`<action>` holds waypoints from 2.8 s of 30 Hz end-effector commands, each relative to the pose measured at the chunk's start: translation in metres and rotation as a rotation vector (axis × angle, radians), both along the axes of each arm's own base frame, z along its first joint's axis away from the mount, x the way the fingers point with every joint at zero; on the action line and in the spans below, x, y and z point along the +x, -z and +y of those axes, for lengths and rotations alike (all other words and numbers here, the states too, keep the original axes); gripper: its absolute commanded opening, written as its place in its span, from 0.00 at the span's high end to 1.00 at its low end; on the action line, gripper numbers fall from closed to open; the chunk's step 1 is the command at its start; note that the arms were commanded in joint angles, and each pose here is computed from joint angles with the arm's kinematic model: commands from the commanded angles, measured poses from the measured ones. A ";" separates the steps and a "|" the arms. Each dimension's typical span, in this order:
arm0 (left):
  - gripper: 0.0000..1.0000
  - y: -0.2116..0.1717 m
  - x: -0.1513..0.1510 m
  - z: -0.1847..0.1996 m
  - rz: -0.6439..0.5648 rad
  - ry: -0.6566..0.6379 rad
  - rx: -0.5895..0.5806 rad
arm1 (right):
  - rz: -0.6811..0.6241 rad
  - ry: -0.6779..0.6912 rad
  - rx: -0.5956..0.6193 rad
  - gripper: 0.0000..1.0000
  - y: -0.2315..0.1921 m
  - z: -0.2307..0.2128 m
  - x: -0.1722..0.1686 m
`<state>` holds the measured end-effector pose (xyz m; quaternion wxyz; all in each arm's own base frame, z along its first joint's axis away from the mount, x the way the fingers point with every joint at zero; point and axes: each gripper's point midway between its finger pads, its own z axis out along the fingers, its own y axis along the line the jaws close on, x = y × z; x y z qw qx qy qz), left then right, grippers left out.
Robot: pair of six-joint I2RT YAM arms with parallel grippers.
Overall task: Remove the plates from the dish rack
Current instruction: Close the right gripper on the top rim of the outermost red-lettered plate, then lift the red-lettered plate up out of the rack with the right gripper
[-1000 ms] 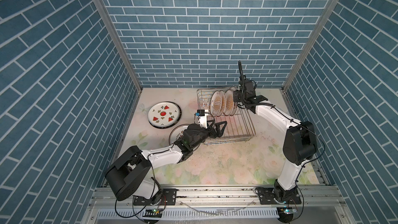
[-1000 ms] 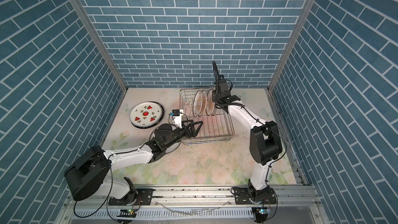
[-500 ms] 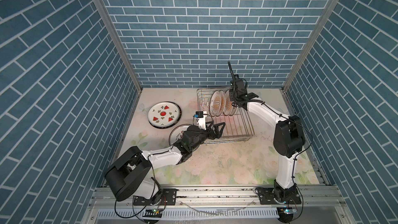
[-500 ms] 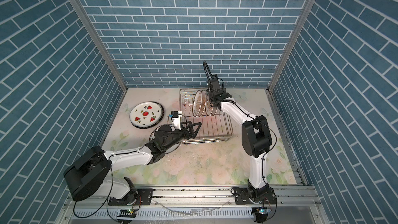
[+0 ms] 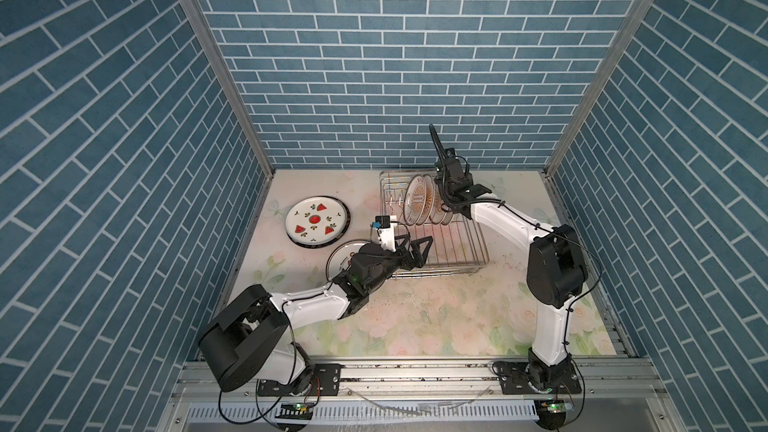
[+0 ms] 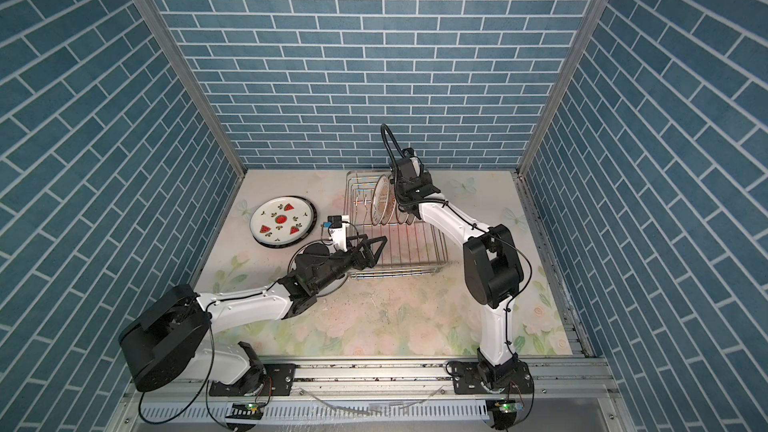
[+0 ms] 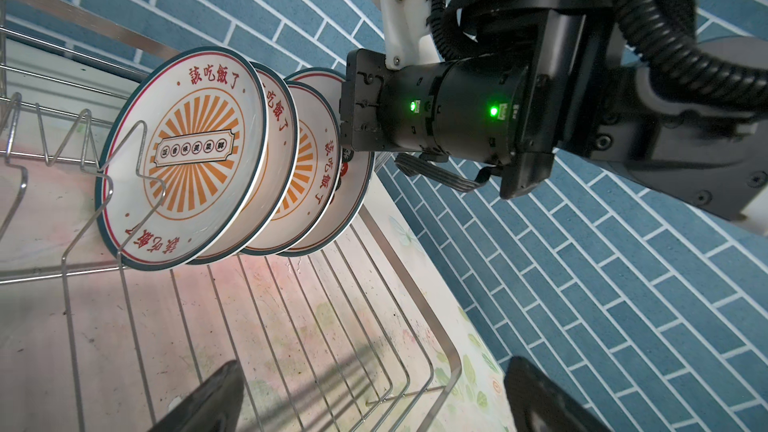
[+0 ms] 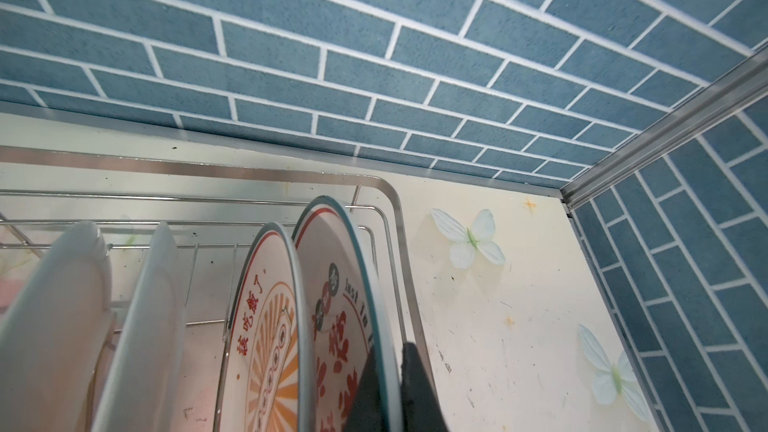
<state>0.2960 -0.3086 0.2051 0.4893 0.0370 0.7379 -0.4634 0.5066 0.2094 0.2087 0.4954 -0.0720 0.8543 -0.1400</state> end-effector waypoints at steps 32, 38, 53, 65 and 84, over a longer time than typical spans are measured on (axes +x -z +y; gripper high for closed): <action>0.00 -0.003 -0.002 0.009 -0.021 -0.032 0.011 | -0.182 -0.029 -0.120 1.00 -0.074 -0.002 -0.024; 0.00 -0.002 -0.003 0.012 -0.021 -0.035 0.011 | -0.225 0.008 -0.200 1.00 -0.089 -0.002 -0.030; 0.00 -0.006 -0.007 0.011 -0.030 -0.021 -0.022 | -0.335 0.008 -0.183 1.00 -0.133 -0.006 -0.073; 0.00 -0.005 -0.009 0.010 -0.027 -0.010 -0.028 | -0.404 0.031 -0.174 1.00 -0.157 -0.023 -0.108; 0.00 -0.028 -0.033 0.023 -0.108 0.040 -0.088 | -0.455 -0.290 0.406 1.00 -0.172 -0.047 -0.204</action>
